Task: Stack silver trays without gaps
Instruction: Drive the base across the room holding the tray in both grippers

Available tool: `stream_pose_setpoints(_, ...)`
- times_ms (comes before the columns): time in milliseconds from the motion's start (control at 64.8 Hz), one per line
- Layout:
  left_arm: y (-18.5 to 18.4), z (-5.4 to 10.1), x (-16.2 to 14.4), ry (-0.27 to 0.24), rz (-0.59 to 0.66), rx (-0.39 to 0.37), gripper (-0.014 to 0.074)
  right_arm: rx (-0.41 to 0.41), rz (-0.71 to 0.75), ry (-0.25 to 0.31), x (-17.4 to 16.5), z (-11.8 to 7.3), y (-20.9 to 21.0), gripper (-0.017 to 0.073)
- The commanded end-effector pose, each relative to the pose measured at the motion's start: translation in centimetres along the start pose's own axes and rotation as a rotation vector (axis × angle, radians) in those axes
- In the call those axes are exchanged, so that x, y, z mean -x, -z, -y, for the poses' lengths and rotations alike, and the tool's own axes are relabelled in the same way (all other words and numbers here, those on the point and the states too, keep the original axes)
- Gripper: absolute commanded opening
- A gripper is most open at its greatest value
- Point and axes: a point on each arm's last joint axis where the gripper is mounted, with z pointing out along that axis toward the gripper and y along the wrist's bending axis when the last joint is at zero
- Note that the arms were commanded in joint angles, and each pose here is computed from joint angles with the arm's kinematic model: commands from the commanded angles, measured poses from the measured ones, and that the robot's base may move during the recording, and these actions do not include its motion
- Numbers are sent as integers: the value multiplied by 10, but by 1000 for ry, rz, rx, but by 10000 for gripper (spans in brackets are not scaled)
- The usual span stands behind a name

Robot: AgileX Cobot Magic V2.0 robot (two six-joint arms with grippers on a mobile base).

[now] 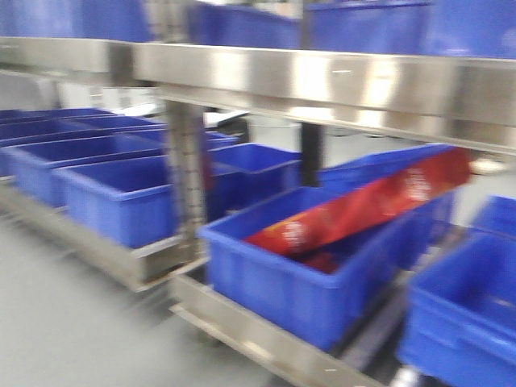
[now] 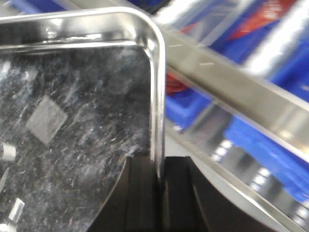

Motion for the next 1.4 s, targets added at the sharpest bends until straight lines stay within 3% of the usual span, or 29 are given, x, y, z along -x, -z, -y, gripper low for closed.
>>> stream_pose_setpoints(0,10,1,4,-1,38,-32,-16,11,43,14,3,-1,1,-77)
stream_pose_setpoints(1388,10,1,4,-1,38,-32,-16,11,43,14,3,-1,1,-77)
